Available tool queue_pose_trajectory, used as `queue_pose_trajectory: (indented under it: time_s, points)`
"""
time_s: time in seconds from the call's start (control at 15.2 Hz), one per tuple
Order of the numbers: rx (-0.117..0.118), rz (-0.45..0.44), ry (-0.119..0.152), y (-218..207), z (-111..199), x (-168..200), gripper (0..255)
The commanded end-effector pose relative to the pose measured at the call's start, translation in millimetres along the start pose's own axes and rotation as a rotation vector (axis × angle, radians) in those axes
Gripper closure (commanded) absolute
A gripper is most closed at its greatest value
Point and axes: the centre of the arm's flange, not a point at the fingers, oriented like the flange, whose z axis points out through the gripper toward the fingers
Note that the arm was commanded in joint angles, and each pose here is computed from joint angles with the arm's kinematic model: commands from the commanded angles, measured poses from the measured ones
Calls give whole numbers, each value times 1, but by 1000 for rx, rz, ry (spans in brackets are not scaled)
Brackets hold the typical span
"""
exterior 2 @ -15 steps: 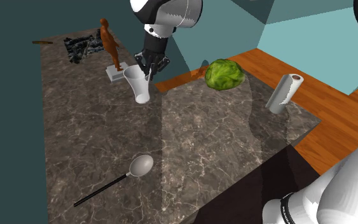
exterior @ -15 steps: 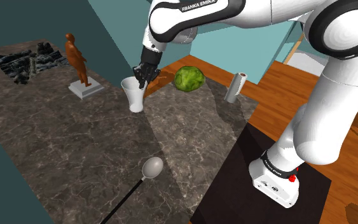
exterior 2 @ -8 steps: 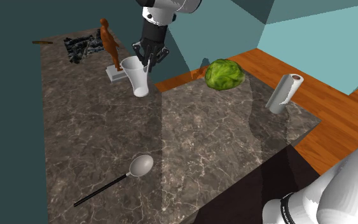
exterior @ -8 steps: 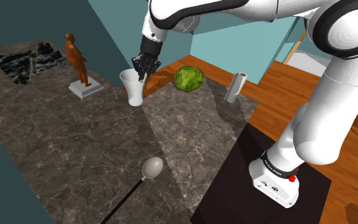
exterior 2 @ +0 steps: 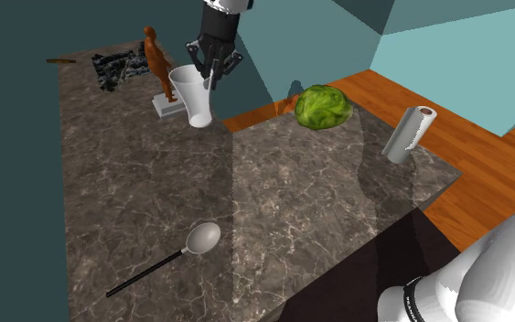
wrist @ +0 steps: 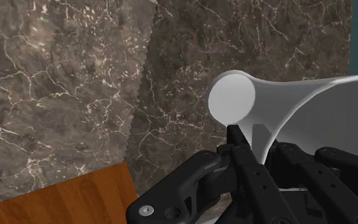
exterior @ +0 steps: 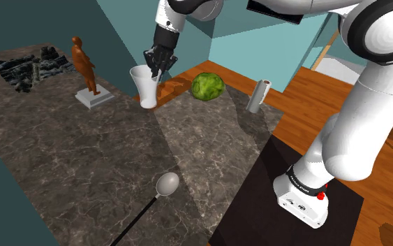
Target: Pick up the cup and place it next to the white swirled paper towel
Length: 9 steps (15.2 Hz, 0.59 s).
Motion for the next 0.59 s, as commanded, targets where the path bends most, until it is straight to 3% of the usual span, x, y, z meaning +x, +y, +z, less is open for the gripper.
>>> queue_pose_trajectory:
  time_s: [0.0, 0.53]
  points:
    - [0, 0, 0, -3, -9, 0, 255]
    - [0, 0, 0, -16, -48, 0, 255]
